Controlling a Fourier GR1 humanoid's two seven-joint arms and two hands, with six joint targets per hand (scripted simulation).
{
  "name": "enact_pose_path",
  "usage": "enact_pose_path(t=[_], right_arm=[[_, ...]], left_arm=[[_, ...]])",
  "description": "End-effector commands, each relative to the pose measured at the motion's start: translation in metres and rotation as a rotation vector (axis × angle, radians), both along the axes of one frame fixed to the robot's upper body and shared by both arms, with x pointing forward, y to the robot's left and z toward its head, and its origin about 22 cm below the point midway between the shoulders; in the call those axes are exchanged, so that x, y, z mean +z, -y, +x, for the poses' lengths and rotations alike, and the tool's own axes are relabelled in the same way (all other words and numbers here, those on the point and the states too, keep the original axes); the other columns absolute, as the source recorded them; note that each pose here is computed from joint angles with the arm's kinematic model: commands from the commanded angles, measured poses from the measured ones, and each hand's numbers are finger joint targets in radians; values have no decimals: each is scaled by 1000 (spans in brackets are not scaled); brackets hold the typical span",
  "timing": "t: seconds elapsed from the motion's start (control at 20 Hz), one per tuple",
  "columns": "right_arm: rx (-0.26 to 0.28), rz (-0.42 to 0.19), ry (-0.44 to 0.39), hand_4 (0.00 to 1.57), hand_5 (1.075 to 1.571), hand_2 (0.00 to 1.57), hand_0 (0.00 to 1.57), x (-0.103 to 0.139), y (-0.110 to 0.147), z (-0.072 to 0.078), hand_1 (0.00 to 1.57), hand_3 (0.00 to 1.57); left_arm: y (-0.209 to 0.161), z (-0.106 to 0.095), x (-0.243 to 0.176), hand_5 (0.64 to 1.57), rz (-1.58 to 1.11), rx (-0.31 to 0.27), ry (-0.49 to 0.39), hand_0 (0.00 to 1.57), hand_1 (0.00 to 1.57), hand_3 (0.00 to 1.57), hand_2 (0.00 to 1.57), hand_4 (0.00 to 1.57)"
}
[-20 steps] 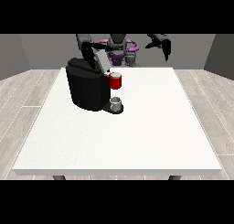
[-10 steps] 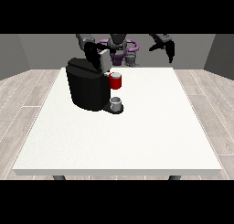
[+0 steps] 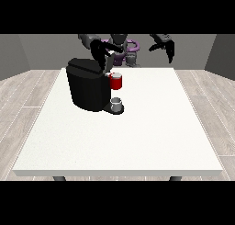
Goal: Insert the coffee pod into the coffee machine and close the lid
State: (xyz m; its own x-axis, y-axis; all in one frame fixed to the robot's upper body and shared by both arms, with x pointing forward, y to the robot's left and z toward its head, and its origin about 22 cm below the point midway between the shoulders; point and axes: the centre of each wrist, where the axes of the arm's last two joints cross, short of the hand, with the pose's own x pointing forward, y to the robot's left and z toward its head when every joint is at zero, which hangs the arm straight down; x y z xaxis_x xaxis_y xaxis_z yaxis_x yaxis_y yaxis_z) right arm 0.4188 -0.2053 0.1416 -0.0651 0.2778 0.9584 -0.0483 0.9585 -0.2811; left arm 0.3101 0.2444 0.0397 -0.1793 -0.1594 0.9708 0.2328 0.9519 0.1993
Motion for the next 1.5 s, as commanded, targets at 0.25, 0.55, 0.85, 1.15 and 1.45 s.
enact_pose_path(t=[0.25, 0.55, 0.85, 1.15, 1.45], right_arm=[[90, -89, 210, 259, 1571, 0, 0, 74, -43, 1, 0, 0], [64, -98, 216, 102, 1571, 0, 0, 81, -44, -6, 0, 0], [26, -142, 313, 0, 1571, 0, 0, 122, -46, -16, 0, 0], [25, -178, 380, 0, 1571, 0, 0, 152, -43, 0, 0, 0], [46, -118, 398, 0, 1571, 0, 0, 154, -57, 8, 0, 0]], left_arm=[[10, 11, 11, 1571, -5, -52, 48, 0, 0, 0, 0, 398], [24, 11, 15, 1571, 0, -118, 107, 0, 0, 0, 0, 398], [33, 23, 31, 1571, 3, -151, 140, 0, 0, 0, 0, 429], [43, 29, 66, 1571, 8, -200, 192, 0, 0, 0, 0, 426], [39, 27, 60, 1571, -23, -188, 222, 0, 0, 0, 0, 0]])
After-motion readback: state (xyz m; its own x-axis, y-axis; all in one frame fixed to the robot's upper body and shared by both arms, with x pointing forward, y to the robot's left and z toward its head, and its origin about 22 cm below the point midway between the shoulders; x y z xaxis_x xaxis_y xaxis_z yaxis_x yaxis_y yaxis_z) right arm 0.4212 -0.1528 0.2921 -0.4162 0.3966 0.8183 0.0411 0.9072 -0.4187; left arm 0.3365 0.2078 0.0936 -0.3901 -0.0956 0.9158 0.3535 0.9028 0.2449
